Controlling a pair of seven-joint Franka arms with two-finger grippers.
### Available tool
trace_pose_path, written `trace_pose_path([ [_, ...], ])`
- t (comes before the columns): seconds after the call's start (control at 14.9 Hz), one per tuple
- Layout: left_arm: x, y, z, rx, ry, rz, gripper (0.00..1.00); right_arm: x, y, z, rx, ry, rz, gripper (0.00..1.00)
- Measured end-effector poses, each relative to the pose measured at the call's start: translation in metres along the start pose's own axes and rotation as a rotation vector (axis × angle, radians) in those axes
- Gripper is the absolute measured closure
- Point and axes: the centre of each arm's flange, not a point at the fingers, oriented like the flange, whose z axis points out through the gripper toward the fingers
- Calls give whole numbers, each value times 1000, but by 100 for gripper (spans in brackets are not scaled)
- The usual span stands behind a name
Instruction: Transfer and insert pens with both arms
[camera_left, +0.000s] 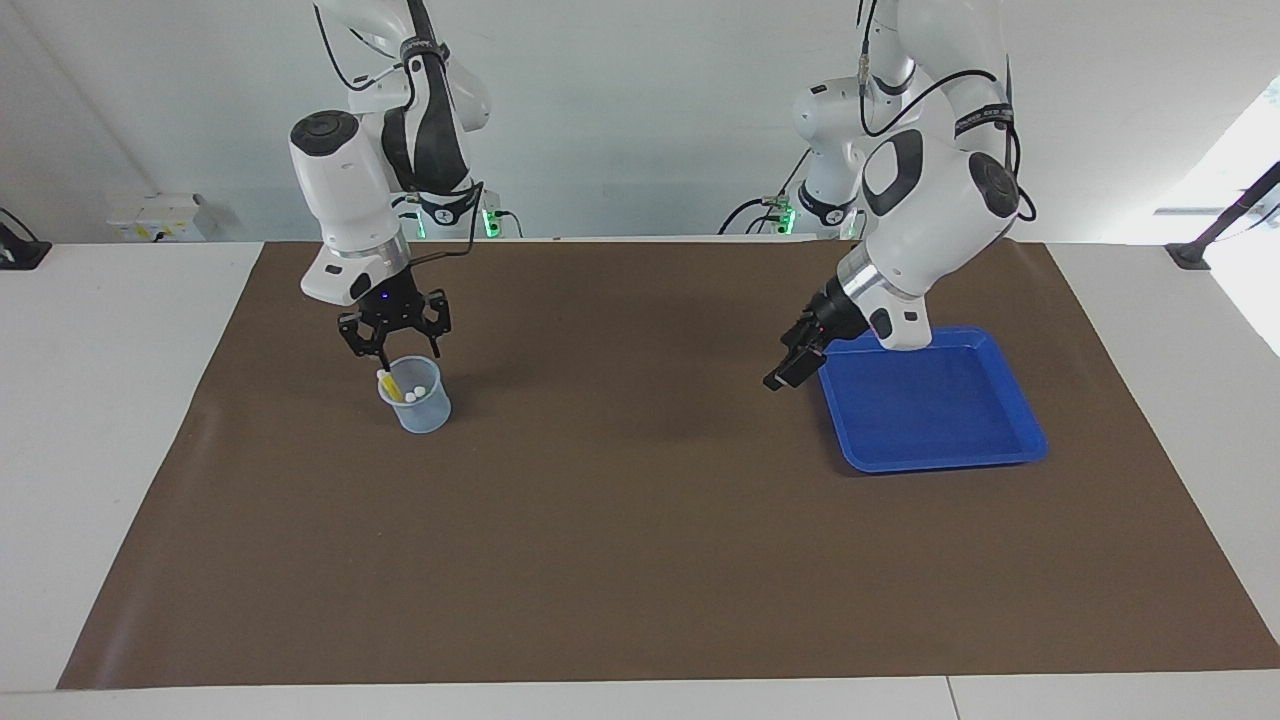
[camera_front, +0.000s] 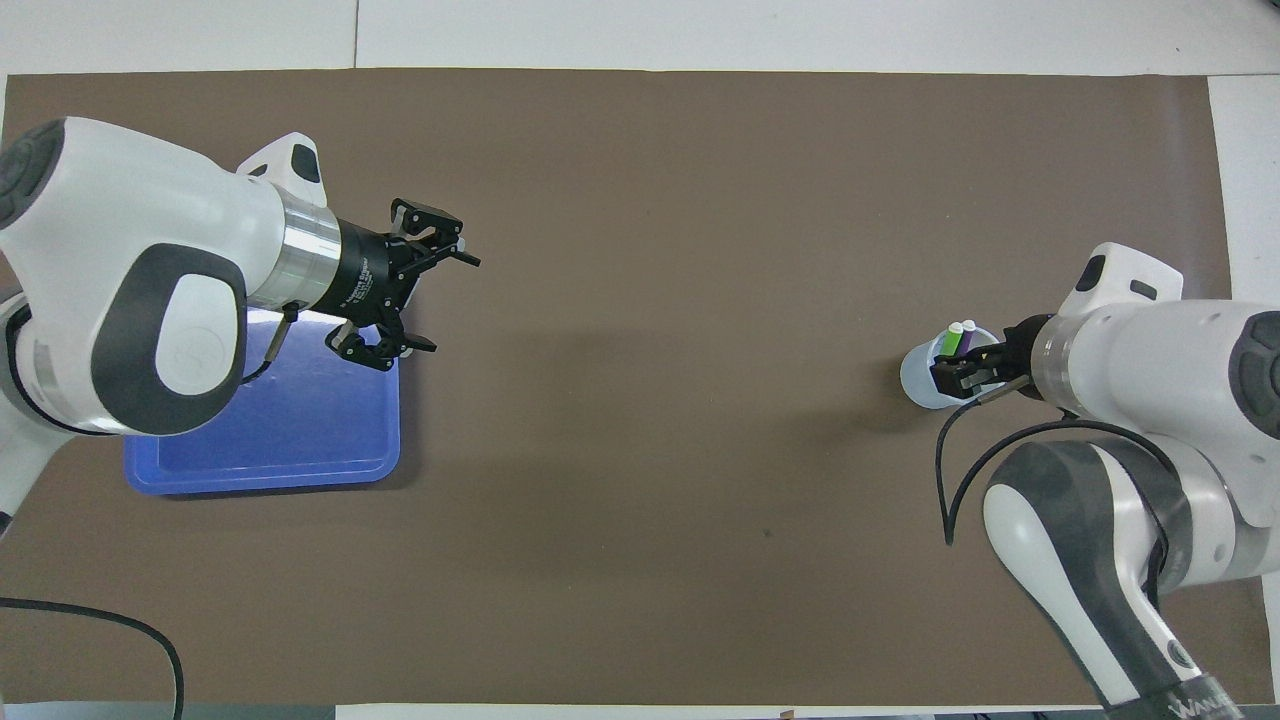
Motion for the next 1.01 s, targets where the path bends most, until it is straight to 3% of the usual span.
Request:
trace_pose_path([
  [0.13, 15, -14, -21, 44, 20, 118, 0, 9, 3, -17, -3, 12, 3, 0],
  [0.47, 24, -46, -98, 277, 93, 510, 0, 33, 19, -82, 1, 1, 142, 0],
  [0.74, 22, -61, -155, 399, 70, 737, 0, 54, 33, -144, 4, -61, 255, 0],
  [1.01, -15, -64, -176, 497, 44, 933, 0, 58, 38, -176, -9, -121, 289, 0],
])
